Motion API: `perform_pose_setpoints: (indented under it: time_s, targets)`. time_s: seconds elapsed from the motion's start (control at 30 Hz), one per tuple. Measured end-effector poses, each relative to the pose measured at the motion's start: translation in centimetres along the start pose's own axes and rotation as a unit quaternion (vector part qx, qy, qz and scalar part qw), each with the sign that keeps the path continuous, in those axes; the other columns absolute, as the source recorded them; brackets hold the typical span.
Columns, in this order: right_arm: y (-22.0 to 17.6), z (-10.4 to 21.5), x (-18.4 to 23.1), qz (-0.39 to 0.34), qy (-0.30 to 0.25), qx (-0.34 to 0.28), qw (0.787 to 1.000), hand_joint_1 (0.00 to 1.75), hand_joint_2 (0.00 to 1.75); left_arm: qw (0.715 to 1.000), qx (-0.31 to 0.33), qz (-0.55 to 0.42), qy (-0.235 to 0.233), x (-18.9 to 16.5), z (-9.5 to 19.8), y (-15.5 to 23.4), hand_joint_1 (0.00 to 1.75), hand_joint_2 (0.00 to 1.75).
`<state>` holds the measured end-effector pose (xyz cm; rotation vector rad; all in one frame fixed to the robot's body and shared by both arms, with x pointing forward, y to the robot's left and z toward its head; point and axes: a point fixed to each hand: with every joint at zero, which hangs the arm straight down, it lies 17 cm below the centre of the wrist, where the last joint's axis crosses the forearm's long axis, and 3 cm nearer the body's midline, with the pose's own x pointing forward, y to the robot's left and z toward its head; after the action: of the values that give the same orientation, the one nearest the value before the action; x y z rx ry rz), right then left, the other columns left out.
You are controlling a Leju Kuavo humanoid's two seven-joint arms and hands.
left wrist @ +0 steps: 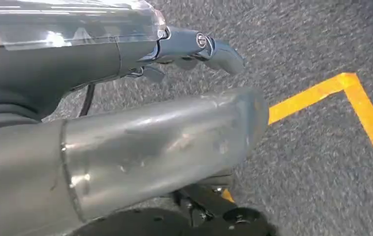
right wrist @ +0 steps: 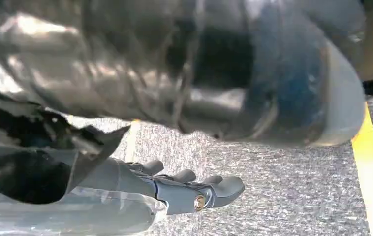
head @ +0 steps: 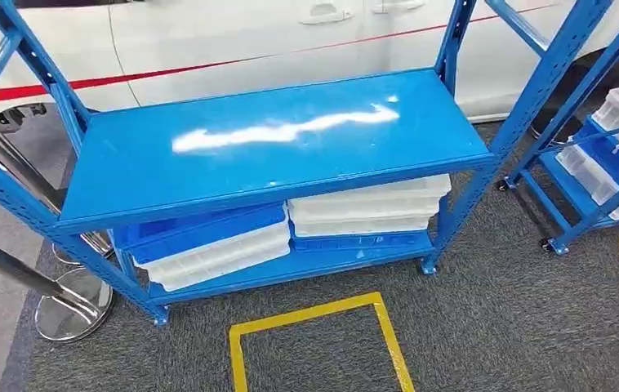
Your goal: Take the parts from the cabinet and place them on the table.
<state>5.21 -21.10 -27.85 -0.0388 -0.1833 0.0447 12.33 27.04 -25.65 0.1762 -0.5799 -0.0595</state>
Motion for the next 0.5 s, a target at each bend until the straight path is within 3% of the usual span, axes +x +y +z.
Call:
perform_pose_setpoints:
  time_s: [0.5]
  targets:
    - [-0.10,-0.04,0.27,0.004,-0.003,0.000,1.000,0.00,0.00,1.000,0.009,-0.007,0.002,-0.07,-0.06,0.29,0.00,0.00]
